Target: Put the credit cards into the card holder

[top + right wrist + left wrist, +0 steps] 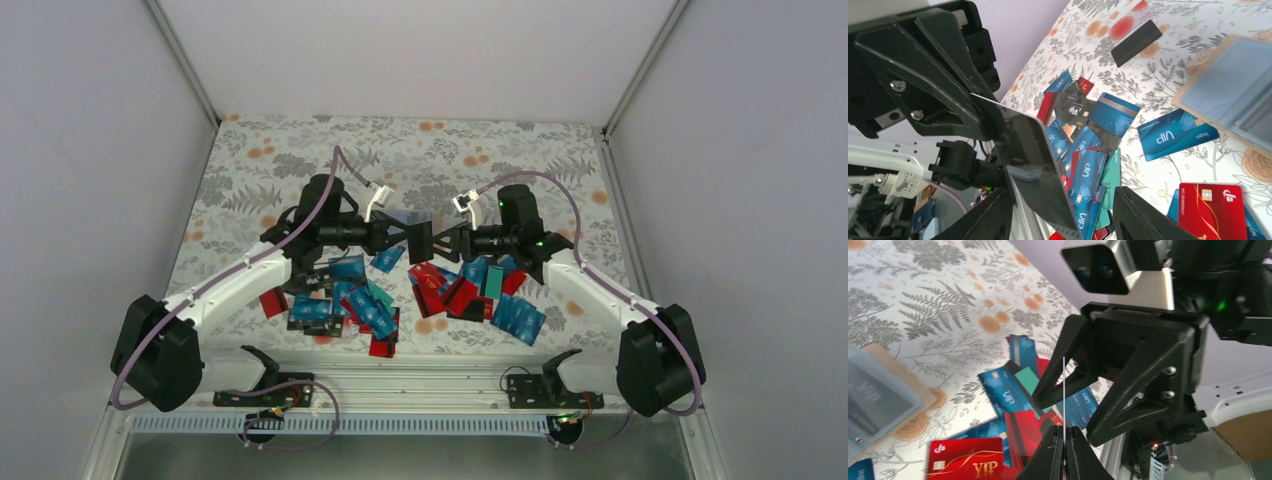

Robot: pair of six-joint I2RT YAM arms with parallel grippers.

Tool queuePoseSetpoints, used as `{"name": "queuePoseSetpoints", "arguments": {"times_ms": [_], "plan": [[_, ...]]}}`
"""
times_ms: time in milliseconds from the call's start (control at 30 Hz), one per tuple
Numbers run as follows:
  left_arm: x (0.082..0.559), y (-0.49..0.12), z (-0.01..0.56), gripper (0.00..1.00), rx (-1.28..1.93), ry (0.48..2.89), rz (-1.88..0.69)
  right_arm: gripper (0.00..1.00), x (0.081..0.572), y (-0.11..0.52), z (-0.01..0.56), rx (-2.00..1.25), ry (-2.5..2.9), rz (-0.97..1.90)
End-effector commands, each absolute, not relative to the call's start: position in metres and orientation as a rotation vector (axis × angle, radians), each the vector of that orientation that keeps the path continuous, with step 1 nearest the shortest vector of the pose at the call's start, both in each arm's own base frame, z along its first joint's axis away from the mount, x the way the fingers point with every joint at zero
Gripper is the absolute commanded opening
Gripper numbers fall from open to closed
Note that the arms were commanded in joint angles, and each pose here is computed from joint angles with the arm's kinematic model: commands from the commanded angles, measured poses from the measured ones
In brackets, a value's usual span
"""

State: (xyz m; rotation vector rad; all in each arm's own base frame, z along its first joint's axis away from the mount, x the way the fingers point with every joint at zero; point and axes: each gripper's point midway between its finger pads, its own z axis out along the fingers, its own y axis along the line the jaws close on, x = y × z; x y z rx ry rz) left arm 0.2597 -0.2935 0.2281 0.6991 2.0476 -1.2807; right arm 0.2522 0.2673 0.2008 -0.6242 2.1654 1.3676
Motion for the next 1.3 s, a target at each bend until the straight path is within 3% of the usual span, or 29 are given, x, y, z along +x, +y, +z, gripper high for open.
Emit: {"name": "queuePoseSetpoints", "arguments": {"times_ms": [0, 233, 400, 567, 633, 733, 867, 967, 1267], "plan": [[0.244, -0.295, 0.262, 0.02, 0.795, 1.942, -1.352, 0.48, 0.244, 0.271, 0.229, -0.707, 2.055, 1.431], [0.237, -0.296, 0.268, 0.02, 0.819, 1.912, -1.382, 0.3, 0.225, 0.274, 0.249, -0.801, 1.955, 1.546], [0.238, -0.297, 0.267, 0.02, 0.81, 1.912, -1.385, 0.07, 0.22, 0.275, 0.254, -0.811, 1.936, 1.582], [0.248, -0.296, 0.264, 0.03, 0.771, 1.929, -1.342, 0.04, 0.227, 0.274, 0.25, -0.772, 1.973, 1.539], [0.263, -0.29, 0.255, 0.16, 0.697, 1.985, -1.246, 0.04, 0.237, 0.271, 0.244, -0.707, 2.025, 1.473], [0.291, -0.275, 0.229, 0.51, 0.555, 2.104, -1.048, 0.04, 0.265, 0.261, 0.225, -0.535, 2.157, 1.31], [0.317, -0.256, 0.193, 0.76, 0.416, 2.215, -0.832, 0.04, 0.292, 0.253, 0.198, -0.352, 2.299, 1.227], [0.336, -0.239, 0.163, 0.79, 0.31, 2.308, -0.639, 0.04, 0.31, 0.25, 0.181, -0.252, 2.374, 1.186], [0.38, -0.215, 0.099, 0.7, 0.154, 2.5, -0.259, 0.04, 0.359, 0.261, 0.146, -0.098, 2.512, 1.131]]}}
